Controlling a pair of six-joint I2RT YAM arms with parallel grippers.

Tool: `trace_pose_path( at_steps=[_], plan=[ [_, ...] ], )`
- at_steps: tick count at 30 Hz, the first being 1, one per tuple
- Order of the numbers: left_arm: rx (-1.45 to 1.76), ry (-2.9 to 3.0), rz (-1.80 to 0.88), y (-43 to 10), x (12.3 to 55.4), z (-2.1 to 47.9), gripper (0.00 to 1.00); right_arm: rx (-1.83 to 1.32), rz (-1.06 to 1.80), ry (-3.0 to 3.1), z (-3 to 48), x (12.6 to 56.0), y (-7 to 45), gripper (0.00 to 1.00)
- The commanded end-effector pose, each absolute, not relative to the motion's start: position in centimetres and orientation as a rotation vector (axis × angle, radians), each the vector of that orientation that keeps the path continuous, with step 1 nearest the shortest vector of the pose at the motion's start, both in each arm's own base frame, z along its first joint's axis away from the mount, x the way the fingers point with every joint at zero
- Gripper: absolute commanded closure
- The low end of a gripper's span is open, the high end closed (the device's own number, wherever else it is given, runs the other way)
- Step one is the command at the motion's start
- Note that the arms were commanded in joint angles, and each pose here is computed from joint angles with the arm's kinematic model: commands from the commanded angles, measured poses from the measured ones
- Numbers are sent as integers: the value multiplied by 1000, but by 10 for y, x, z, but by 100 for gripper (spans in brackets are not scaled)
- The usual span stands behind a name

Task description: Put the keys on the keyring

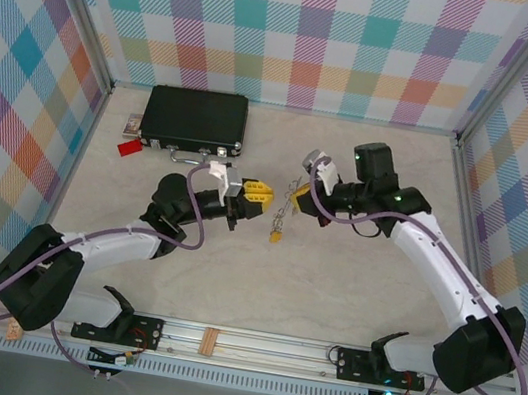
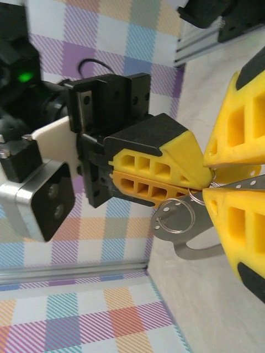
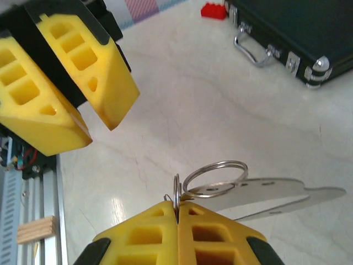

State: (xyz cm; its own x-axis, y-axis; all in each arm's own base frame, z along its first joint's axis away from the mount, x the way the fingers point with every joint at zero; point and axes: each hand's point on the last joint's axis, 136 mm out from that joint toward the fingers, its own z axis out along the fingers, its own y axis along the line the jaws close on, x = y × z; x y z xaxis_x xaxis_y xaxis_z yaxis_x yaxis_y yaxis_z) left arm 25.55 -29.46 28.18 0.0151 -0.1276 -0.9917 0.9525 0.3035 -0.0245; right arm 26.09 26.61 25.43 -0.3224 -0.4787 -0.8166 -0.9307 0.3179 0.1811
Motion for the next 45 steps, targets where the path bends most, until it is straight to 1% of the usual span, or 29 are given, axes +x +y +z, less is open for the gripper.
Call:
trace_pose_path(
  at_steps=[1,6,20,39,42,44,45],
  plan=[
    [989,1260,-982,-295,252,273,84,-1397,778,1910,251,253,268,100],
    [1050,1324,-972,-298,252,256,84,-1458,752,1904,248,253,275,100],
    [1092,1385,-938,-300,257,239,84,-1570,705,1877,238,249,290,100],
    [1131,1377,-982,-308,251,237,86,-1626,739,1848,235,236,305,100],
    [1144,1375,-997,-310,249,237,90,-1626,745,1845,235,235,306,100],
    [1147,1377,-1002,-311,248,236,94,-1623,745,1842,236,235,306,100],
    [1148,1379,-1001,-311,248,235,94,-1622,743,1840,236,236,306,100]
  ],
)
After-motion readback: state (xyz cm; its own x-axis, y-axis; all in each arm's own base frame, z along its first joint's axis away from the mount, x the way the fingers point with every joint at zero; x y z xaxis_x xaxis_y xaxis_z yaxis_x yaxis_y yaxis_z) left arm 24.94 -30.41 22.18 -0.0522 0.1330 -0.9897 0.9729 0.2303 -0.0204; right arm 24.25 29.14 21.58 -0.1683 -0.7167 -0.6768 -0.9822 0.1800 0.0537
